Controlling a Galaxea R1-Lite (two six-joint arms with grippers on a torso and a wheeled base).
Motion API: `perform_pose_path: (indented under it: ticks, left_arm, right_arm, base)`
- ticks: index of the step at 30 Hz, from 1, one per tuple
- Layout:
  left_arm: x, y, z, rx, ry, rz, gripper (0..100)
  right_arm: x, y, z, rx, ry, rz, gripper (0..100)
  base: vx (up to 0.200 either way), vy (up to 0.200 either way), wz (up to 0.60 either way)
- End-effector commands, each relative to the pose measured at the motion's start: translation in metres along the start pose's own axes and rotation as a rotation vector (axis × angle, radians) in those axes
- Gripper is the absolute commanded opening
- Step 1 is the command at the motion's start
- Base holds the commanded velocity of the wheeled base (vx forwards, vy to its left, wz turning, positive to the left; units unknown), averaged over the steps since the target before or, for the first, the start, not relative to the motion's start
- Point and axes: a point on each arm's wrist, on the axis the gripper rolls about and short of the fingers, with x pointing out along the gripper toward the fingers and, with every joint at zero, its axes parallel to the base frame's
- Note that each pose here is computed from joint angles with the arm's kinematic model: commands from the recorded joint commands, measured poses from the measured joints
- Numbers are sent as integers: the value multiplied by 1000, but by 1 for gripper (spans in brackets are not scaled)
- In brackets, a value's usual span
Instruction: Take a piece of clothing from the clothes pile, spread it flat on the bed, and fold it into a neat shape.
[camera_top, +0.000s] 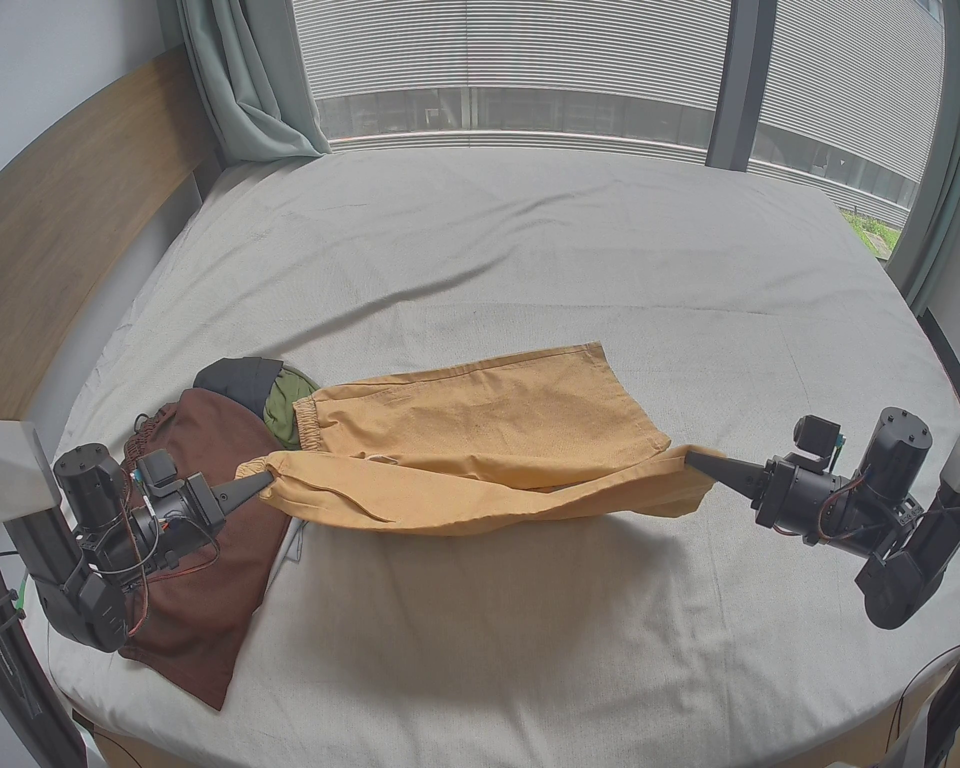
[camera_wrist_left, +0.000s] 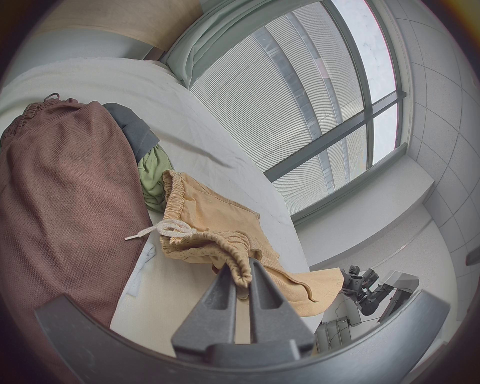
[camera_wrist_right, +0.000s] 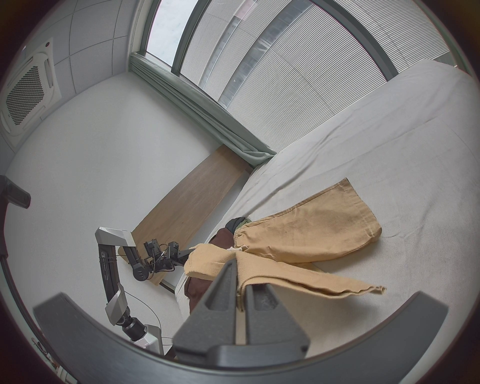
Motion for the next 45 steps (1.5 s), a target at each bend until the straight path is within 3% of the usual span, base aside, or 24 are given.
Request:
perform_pose_path:
  ticks: [1,13,26,45]
  left_arm:
    - [1,-4,1,8,-5,-11,0]
    - [18,-10,-6,0,-21,15,0]
    - [36,6,-3,-15,-84,88,0]
    - [50,8,3,-70,-126,82,0]
  right_arm:
    - [6,-4,3,-8,-9,5,0]
    - [40,-28,26,22,-109,-1,0]
    - [59,-51,47,11,-178,16,0]
    - [89,-93,61,3,-228,32,0]
  base:
    - [0,0,0]
    - [0,0,0]
    - [0,0,0]
    - [0,0,0]
